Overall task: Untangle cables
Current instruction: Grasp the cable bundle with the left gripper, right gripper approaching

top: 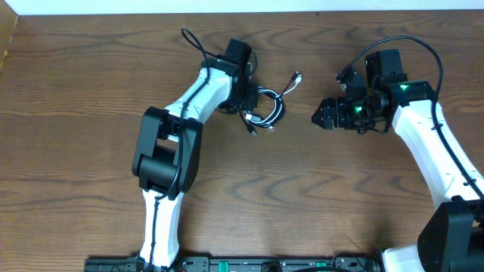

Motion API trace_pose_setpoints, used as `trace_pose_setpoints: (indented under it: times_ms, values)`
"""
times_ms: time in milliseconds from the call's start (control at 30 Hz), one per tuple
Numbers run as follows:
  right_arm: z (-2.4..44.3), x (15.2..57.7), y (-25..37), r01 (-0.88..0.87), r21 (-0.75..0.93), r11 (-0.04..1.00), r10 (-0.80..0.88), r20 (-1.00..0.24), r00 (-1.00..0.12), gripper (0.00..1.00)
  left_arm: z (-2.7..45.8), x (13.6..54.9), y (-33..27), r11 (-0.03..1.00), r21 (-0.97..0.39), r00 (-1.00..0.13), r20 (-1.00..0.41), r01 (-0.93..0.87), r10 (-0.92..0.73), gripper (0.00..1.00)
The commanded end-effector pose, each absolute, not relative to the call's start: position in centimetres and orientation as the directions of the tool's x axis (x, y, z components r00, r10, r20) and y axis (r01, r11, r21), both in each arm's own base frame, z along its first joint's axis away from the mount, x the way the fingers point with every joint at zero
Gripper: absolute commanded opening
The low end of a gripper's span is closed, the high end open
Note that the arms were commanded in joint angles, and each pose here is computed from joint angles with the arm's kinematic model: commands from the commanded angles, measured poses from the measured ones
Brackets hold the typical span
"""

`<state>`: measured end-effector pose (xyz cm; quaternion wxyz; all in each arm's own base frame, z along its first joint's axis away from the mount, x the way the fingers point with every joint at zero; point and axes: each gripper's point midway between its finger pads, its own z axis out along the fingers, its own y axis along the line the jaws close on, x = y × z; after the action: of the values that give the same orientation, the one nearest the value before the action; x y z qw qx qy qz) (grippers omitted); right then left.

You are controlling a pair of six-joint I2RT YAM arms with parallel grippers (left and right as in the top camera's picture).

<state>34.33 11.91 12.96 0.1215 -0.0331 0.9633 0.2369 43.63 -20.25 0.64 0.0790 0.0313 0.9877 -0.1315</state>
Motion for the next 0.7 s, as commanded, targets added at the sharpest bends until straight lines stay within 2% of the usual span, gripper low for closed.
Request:
trace_pose_setpoints:
  times_ms: [0,300,333,367,400,433,533,667]
  values:
    - [13.4,34.7,12.1,-0.120,0.448,0.886,0.000,-0.259,-0.966,0.78,-0.4,43.6,-20.2,0.968,-0.238,-0.987,-0.157,0.075,0.038,0.29]
    - [13.4,34.6,12.1,-0.120,0.448,0.886,0.000,-0.258,-0.966,0.79,-4.3,42.6,-20.1,0.974,-0.216,-0.995,-0.086,0.065,0.048,0.29]
    - [13.4,34.6,12.1,-0.120,0.448,0.886,0.000,-0.258,-0.966,0.80,-5.0,42.3,-20.0,0.976,-0.210,-0.996,-0.069,0.064,0.050,0.28]
    - [13.4,34.6,12.1,-0.121,0.447,0.886,-0.001,-0.258,-0.966,0.80,-5.6,42.0,-20.0,0.977,-0.206,-0.997,-0.054,0.061,0.051,0.13]
    - [13.4,34.6,12.1,-0.120,0.448,0.886,-0.001,-0.258,-0.966,0.80,-6.1,41.8,-19.9,0.978,-0.202,-0.998,-0.041,0.059,0.051,0.07]
    - [13.4,34.6,12.1,-0.120,0.448,0.886,-0.001,-0.257,-0.966,0.80,-6.3,41.6,-19.8,0.978,-0.199,-0.998,-0.032,0.057,0.052,0.07]
    - [13.4,34.6,12.1,-0.120,0.448,0.886,-0.001,-0.256,-0.967,0.80,-5.5,41.9,-19.9,0.977,-0.204,-0.998,-0.048,0.059,0.050,0.07]
    - [13.4,34.6,12.1,-0.120,0.448,0.886,-0.001,-0.258,-0.966,0.80,-1.6,42.9,-20.5,0.967,-0.242,-0.992,-0.120,0.077,0.049,0.07]
